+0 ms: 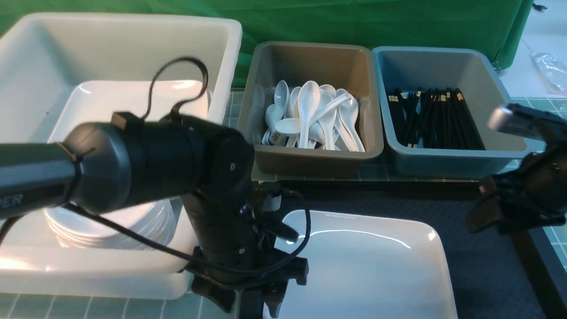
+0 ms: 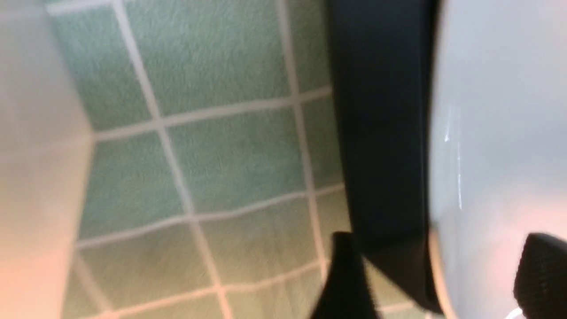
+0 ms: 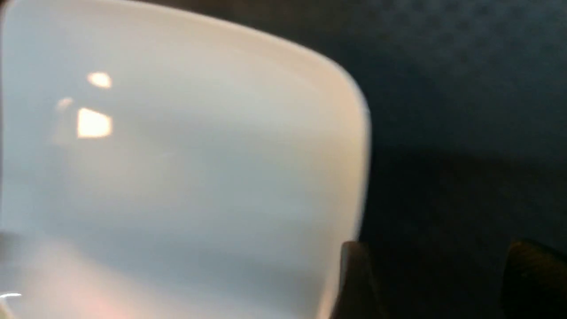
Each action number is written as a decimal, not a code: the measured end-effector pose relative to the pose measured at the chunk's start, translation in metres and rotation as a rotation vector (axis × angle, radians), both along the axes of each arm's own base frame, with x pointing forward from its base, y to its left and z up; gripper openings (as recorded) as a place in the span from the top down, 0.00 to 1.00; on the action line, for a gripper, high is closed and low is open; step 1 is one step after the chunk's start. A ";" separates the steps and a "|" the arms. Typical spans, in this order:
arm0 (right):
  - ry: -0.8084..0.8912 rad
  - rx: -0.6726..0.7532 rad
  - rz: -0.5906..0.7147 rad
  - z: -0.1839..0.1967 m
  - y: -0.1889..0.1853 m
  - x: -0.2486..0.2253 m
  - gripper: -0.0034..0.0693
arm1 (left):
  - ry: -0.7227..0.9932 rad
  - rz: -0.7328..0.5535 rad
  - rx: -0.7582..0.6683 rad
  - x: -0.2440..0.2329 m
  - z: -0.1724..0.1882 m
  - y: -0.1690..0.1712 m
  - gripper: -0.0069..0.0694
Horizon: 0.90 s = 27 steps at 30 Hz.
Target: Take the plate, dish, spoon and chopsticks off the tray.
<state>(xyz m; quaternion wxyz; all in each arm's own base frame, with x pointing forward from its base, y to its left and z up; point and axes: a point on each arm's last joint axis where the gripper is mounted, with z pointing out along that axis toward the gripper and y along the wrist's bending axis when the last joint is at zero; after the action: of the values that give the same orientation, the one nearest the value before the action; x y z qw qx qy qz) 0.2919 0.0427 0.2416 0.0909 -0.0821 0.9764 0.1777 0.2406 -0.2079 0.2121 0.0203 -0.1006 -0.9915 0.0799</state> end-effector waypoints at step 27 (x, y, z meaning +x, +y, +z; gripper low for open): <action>0.164 -0.017 0.169 -0.075 0.039 0.047 0.20 | -0.247 -0.023 -0.200 -0.002 0.065 0.002 0.90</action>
<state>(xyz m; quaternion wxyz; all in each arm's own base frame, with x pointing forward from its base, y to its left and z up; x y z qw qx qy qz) 0.3391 0.0814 0.1662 -0.0050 -0.1502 0.9716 0.1828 0.2382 -0.2056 0.2766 -0.1112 -0.1225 -0.9724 0.1648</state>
